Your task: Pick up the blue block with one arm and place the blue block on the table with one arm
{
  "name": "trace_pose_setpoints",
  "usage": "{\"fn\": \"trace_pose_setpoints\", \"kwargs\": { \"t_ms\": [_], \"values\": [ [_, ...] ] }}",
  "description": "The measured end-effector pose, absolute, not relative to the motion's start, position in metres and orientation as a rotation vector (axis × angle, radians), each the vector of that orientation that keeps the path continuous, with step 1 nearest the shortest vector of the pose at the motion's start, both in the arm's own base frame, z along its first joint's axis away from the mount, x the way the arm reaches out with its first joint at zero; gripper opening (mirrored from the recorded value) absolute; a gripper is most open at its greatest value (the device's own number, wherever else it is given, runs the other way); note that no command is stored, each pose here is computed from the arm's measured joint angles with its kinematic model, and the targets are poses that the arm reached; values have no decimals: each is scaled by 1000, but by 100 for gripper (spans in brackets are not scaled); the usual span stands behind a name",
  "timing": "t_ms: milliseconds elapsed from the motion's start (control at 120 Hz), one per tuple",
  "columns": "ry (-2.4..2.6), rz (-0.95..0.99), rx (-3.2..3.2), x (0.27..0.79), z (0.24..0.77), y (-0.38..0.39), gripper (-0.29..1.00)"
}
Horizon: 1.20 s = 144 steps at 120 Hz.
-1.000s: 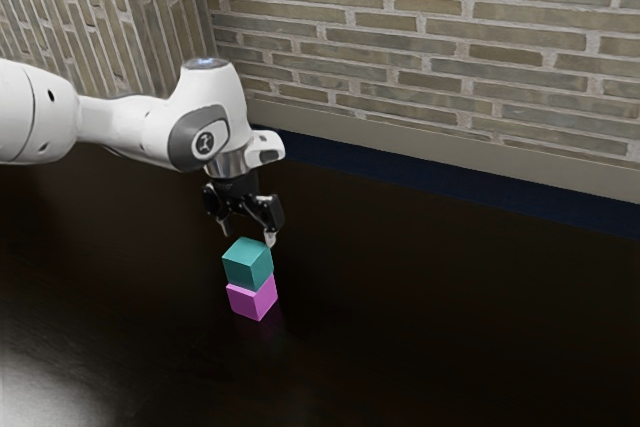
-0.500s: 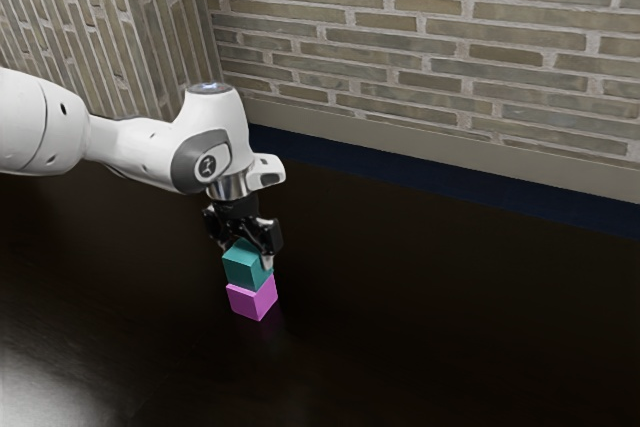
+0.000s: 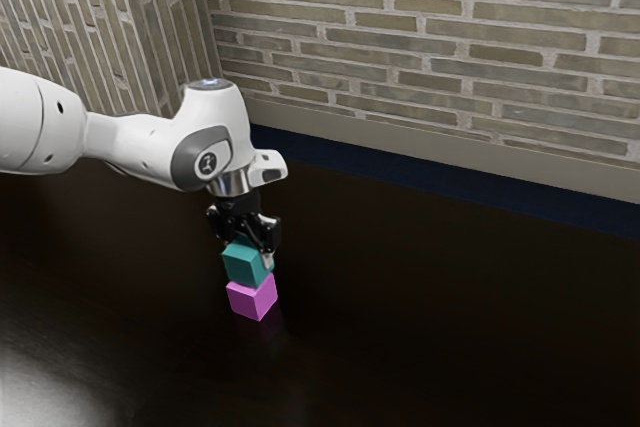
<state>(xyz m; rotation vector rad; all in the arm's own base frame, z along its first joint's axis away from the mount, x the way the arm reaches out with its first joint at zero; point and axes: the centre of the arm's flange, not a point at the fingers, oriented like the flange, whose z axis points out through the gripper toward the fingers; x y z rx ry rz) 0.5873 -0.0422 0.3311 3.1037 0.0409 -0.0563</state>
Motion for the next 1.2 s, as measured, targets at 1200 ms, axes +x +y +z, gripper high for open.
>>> {"fn": "trace_pose_setpoints", "kwargs": {
  "t_ms": [1200],
  "values": [
    [4, -14, 3035, 631, 339, -153, 68]
  ]
}}
